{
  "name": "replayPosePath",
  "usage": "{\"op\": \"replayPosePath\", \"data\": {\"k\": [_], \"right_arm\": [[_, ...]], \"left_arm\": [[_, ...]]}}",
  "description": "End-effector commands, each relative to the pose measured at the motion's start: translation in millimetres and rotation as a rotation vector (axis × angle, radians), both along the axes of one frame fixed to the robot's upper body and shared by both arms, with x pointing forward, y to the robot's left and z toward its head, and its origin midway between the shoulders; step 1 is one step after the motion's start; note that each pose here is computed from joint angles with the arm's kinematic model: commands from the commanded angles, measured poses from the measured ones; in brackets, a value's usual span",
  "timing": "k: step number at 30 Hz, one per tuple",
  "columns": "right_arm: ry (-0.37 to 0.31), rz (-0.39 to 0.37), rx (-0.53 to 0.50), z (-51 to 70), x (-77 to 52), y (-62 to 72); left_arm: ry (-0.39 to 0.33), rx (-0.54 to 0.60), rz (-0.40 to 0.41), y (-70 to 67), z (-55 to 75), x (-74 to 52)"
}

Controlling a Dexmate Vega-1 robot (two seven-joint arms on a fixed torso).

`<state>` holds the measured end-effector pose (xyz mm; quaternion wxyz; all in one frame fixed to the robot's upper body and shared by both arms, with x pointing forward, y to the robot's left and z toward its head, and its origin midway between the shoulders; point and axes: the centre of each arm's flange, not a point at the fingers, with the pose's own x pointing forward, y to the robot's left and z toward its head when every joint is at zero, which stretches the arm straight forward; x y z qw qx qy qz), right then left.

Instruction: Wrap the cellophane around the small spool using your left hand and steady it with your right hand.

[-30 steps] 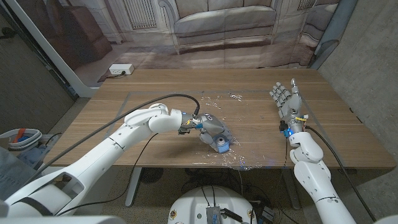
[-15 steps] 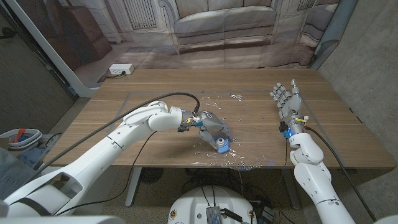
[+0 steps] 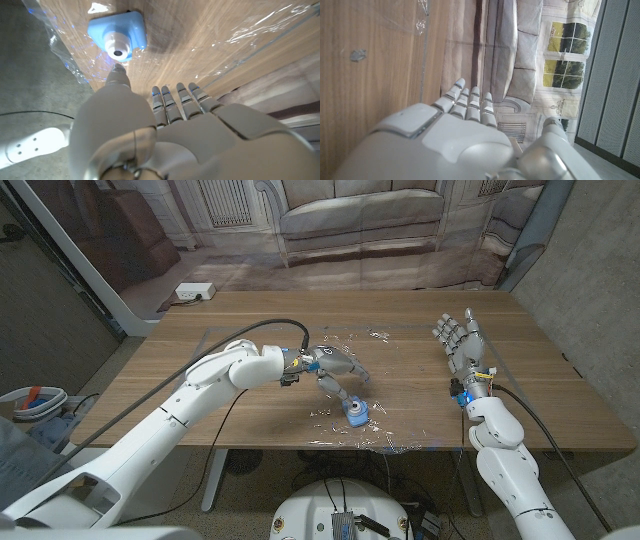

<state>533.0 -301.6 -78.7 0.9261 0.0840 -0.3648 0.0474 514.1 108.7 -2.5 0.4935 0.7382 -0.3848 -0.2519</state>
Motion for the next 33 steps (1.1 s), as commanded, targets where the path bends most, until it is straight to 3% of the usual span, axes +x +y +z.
{"op": "replayPosePath", "data": {"k": [1,10,17,25,33], "right_arm": [[-0.066,-0.021,-0.066,-8.6,-25.7,17.0],[-0.171,-0.063,-0.09,-26.5,-49.4,27.8],[-0.198,-0.093,-0.099,-37.0,-62.7,28.6],[-0.218,-0.17,-0.219,-41.0,-84.6,26.3],[-0.249,-0.248,-0.336,-48.9,-100.7,29.2]], "left_arm": [[0.022,-0.267,0.072,33.0,17.2,-0.9],[0.069,-0.457,0.062,41.9,20.2,9.0],[0.176,-0.638,0.027,53.3,21.9,18.1],[0.223,-0.75,0.023,61.0,18.4,22.8],[0.294,-0.948,-0.023,76.9,16.6,30.0]]}}
